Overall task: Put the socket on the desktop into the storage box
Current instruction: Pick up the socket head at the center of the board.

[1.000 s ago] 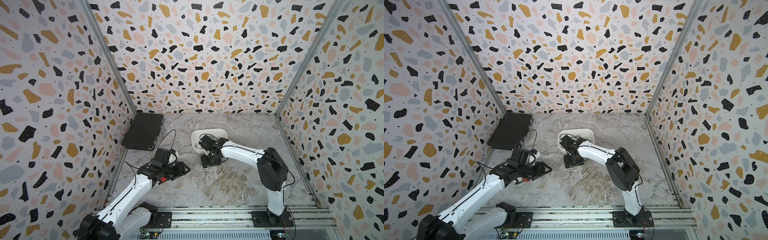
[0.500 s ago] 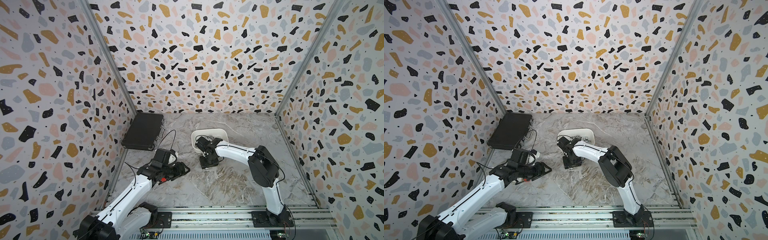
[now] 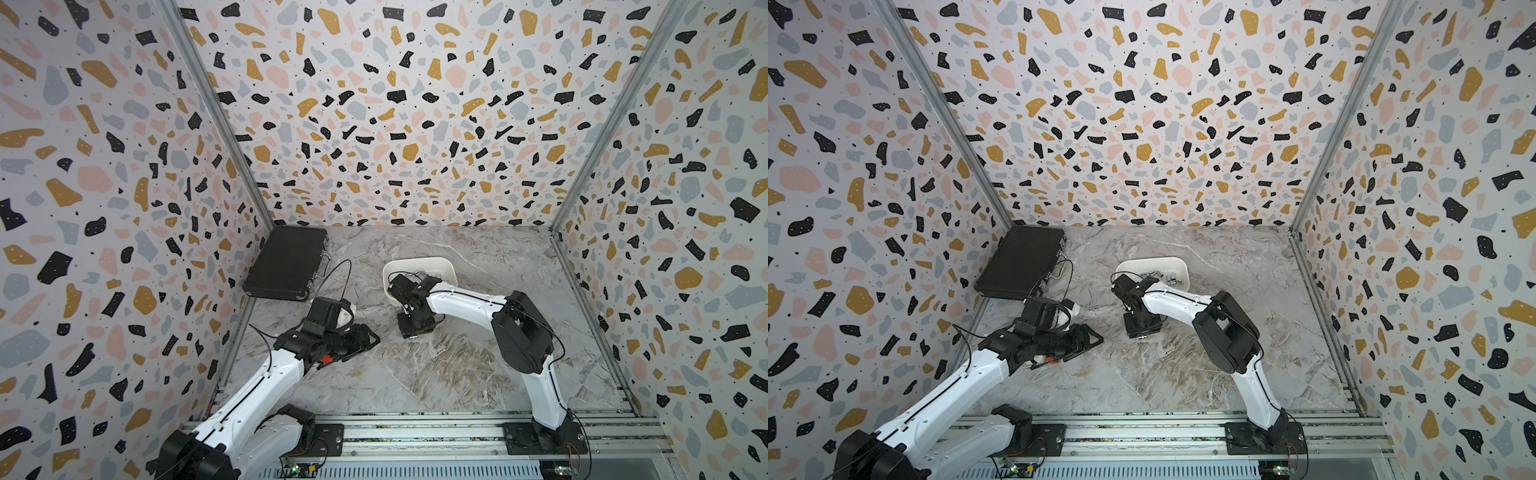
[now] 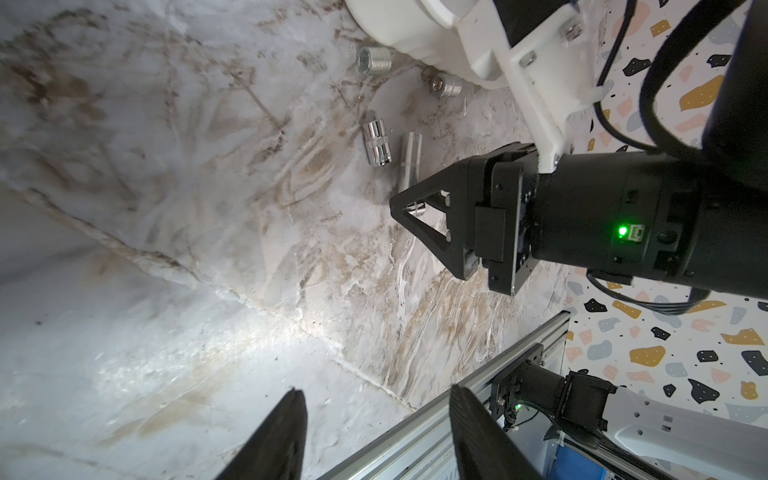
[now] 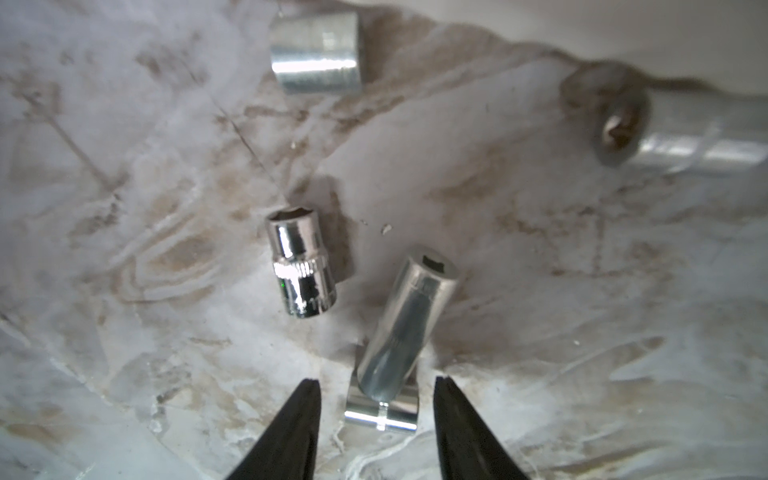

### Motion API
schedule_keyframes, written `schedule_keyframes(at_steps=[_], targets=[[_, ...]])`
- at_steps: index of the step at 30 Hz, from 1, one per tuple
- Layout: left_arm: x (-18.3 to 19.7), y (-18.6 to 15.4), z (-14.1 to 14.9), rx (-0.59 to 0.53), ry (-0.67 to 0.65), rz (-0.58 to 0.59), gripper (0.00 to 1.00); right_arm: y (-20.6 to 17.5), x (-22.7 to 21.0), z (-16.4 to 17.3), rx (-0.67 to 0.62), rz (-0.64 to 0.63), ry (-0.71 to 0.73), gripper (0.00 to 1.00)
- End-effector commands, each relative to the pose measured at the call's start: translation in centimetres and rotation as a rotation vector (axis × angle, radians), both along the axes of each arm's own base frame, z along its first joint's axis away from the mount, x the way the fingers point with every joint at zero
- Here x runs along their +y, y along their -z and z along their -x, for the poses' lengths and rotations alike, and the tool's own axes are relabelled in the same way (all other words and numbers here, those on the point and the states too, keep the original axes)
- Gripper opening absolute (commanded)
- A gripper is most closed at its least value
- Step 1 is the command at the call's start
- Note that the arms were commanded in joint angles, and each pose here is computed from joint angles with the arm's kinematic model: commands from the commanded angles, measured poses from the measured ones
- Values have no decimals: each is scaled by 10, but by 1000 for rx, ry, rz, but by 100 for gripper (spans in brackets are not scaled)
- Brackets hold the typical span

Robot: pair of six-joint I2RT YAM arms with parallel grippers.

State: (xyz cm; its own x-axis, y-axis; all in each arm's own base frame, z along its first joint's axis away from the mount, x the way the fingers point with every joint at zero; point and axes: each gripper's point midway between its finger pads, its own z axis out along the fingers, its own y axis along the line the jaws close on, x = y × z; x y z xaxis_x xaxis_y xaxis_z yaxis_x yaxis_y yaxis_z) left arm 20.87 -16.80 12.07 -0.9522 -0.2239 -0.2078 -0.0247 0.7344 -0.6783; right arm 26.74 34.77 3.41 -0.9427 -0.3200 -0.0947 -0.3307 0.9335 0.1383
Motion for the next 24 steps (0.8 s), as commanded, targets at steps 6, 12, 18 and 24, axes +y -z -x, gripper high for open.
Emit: schedule_keyframes(at_steps=[6, 12, 18, 24], targets=[[1, 0, -2, -15, -9, 11, 59, 4, -3, 9, 20, 52, -5, 45], [2, 0, -1, -13, -11, 11, 59, 5, -6, 11, 22, 63, -2, 40], [3, 1, -1, -15, -17, 8, 59, 8, -9, 14, 26, 76, -1, 35], [3, 1, -1, -14, -19, 9, 59, 4, -9, 14, 18, 63, -1, 30]])
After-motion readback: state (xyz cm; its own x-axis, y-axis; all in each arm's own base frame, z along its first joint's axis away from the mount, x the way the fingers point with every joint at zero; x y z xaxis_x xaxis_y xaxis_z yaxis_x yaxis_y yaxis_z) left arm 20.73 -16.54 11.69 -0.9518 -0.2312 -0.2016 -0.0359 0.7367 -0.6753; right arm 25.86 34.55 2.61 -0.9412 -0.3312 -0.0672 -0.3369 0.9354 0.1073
